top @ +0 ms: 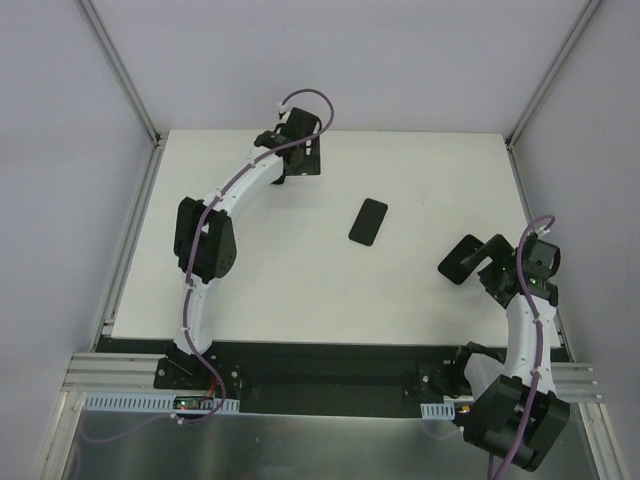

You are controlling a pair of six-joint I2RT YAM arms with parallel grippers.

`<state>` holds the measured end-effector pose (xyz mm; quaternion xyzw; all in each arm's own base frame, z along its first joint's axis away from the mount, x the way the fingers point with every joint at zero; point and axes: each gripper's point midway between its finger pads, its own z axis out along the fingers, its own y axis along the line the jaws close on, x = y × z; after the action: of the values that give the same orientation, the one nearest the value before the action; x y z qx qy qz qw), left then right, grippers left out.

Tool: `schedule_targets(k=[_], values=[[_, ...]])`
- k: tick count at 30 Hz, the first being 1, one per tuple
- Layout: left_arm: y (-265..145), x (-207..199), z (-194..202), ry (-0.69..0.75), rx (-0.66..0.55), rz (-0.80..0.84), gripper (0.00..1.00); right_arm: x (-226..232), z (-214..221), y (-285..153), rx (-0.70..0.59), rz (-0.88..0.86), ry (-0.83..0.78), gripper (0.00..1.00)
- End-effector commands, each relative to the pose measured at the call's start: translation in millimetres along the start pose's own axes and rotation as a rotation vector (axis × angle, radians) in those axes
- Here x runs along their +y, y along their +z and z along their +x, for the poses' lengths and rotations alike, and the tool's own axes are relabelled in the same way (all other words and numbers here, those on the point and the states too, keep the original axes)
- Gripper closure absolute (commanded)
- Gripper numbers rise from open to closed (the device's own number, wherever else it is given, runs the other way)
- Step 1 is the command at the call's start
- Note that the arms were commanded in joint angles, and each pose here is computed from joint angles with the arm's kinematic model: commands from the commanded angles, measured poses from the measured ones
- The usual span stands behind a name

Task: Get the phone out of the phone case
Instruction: Place the phone at the center of the board, then pick up the phone at the center of the board.

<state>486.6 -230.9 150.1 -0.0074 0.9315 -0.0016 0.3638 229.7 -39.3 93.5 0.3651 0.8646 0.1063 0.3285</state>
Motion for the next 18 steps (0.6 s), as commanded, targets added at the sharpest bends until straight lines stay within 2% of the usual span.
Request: schedule_targets(k=[1, 6, 9, 13, 18], values=[[23, 21, 10, 0.068, 0.059, -0.017, 0.01, 14, -9, -6, -0.008, -0.033, -0.041, 0.04], [64, 37, 13, 0.257, 0.077, -0.08, 0.01, 17, -9, -4, -0.004, -0.036, -0.058, 0.04], [77, 38, 10, 0.28, 0.079, -0.064, 0.01, 18, -8, -2, 0.004, -0.035, -0.063, 0.04], [84, 37, 8, 0.227, 0.109, 0.054, 0.01, 19, -6, 3, 0.02, -0.035, -0.07, 0.04], [98, 59, 7, 0.14, 0.137, 0.096, 0.01, 21, -5, 8, 0.03, -0.034, -0.071, 0.04]])
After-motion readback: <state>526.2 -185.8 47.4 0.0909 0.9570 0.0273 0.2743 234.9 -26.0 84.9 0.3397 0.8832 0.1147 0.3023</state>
